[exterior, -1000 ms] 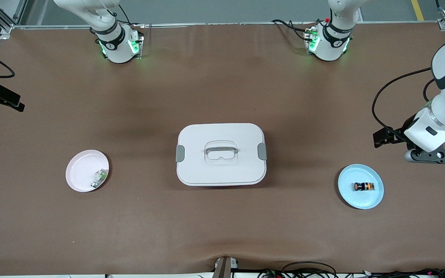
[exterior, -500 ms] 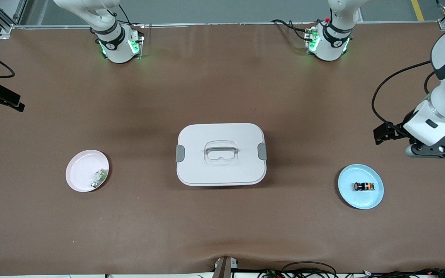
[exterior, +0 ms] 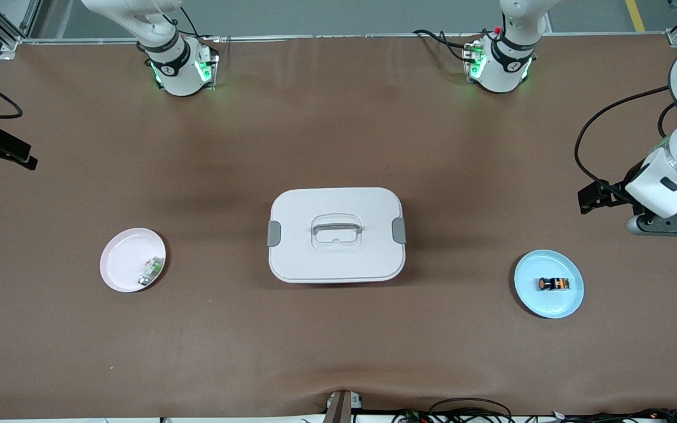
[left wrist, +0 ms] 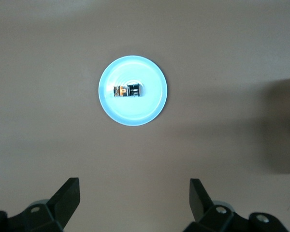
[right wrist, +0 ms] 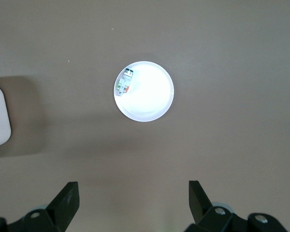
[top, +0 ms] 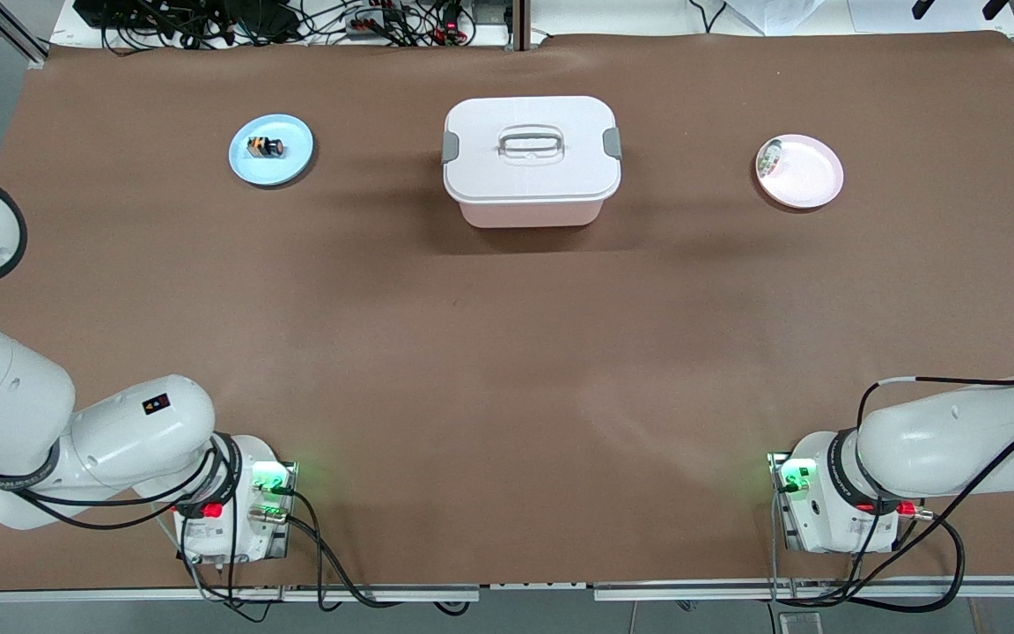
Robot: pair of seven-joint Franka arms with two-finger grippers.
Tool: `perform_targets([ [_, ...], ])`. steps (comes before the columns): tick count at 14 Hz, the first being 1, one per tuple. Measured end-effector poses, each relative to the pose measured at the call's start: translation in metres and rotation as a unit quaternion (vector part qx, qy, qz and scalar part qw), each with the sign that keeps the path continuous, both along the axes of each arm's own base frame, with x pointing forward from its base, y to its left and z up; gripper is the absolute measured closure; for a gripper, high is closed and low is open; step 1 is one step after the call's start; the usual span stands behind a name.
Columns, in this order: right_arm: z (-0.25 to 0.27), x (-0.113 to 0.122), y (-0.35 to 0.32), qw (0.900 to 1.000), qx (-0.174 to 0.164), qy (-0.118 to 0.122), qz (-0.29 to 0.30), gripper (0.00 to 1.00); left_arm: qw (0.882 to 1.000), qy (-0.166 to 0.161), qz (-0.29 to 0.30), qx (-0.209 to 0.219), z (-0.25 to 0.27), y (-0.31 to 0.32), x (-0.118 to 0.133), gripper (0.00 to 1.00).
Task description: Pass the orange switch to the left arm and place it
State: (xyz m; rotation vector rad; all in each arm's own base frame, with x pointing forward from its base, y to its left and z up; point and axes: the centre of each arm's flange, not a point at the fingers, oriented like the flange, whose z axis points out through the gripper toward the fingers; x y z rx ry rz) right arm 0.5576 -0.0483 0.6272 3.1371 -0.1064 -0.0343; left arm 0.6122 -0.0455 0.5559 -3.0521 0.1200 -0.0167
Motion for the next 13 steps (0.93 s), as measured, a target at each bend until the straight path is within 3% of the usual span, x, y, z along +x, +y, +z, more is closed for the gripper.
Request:
perform_targets([
  [5,0.000,0.000,0.000,1.000,0.000,0.000,0.000,0.00,1.000,-0.001,0.004,0.014,0.022,-0.003,-0.014,0.00],
  [13,0.000,0.000,0.000,1.000,0.000,0.000,0.000,0.00,1.000,-0.010,0.020,-0.004,0.035,-0.007,-0.021,0.00],
])
